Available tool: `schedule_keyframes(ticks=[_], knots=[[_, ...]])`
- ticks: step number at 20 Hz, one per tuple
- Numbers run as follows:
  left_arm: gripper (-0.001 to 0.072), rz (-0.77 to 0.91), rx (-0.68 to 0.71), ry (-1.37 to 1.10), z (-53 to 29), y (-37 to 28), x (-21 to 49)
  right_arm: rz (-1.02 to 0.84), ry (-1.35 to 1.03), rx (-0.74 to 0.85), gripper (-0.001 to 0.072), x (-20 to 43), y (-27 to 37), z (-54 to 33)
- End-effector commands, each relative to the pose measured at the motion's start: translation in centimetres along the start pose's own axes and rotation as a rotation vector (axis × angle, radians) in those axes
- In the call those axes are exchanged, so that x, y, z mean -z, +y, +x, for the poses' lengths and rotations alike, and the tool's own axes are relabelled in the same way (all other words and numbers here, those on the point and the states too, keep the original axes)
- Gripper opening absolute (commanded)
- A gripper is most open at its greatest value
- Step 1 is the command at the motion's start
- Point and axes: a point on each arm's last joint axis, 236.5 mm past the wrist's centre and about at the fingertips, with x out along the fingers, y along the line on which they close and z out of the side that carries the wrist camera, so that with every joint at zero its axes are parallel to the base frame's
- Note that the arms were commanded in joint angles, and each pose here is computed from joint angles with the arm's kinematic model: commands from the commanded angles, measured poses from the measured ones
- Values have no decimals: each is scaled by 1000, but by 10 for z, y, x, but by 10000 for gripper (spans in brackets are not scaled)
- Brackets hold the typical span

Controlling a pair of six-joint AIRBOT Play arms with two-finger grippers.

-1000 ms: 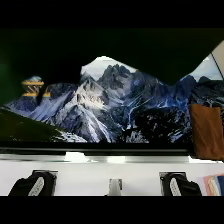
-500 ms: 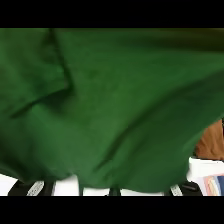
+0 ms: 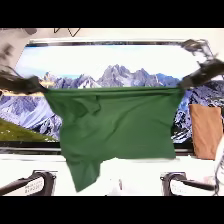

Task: Fold the shirts.

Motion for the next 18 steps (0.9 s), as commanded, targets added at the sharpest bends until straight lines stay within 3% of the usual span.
schedule_keyframes(ticks=[1,7,11,15,18], knots=[[34,-51,-2,-16,85,16,-10,92,-85,79,30,-47,-17,79],[33,-270,108,-363,121,9,-108,180,-173,130,30,-60,-56,133],[34,-245,128,-228,180,-17,-78,190,-149,93,30,-57,-47,170],[33,-228,149,-177,163,-22,-71,104,-128,118,31,-54,-53,154],[34,-114,149,120,152,-23,-4,-31,67,3,31,-7,-27,140]])
